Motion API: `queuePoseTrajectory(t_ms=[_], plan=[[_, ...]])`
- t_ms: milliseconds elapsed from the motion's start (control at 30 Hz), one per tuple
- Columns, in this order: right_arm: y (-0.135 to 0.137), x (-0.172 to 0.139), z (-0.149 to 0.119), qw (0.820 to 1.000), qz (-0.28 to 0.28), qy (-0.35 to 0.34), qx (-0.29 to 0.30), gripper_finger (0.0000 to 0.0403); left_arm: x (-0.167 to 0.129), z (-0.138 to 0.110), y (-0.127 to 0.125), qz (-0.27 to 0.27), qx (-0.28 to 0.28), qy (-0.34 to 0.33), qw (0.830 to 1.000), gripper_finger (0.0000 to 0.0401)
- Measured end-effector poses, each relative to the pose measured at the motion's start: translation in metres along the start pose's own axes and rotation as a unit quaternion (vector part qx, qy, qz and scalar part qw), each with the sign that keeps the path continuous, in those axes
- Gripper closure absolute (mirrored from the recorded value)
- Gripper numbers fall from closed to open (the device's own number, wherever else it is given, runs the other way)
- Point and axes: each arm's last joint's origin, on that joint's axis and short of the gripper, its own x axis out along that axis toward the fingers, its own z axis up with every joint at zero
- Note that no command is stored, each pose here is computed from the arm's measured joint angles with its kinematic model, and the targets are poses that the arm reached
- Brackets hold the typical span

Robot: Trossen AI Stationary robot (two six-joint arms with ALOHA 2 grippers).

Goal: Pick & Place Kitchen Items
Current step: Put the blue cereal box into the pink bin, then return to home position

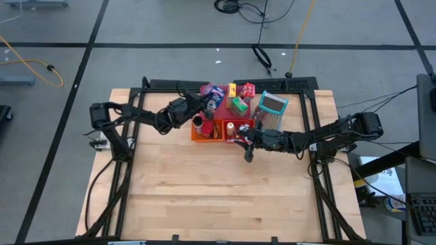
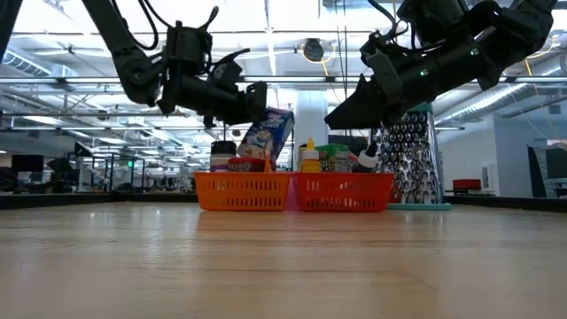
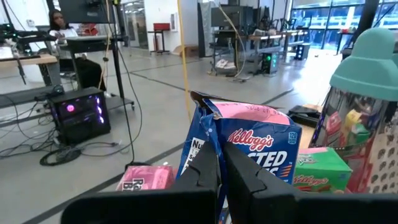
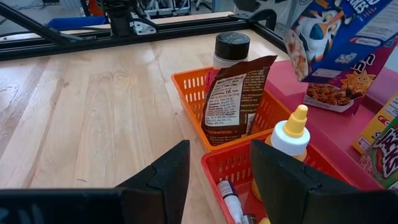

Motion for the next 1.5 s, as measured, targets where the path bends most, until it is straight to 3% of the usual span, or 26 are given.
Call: queuePoseTrajectory(t_ms=[300,533,967,1267,1500], plan=[[0.0,0.0,0.0,1.0,0.0,0.0,0.0,0.0243,0.004,-0.004,0.008,0.017,0.002,0.007,1.0,0.0396],[0.0,0.0,0.0,1.0,0.0,0.0,0.0,0.0243,0.006,-0.005,0.015,0.017,-0.03,0.013,0.999,0.0357],[0.0,0.0,0.0,1.0,0.0,0.0,0.0,0.0243,0.005,-0.009,0.014,0.011,-0.024,0.033,0.999,0.0276],[0.0,0.0,0.0,1.0,0.0,0.0,0.0,0.0243,0.003,-0.002,0.01,-0.006,-0.03,0.019,0.999,0.0272],[-0.001,-0.01,0.01,1.0,0.001,-0.014,-0.01,0.0243,-0.02,0.019,-0.008,-0.044,-0.001,0.066,0.997,0.0272]])
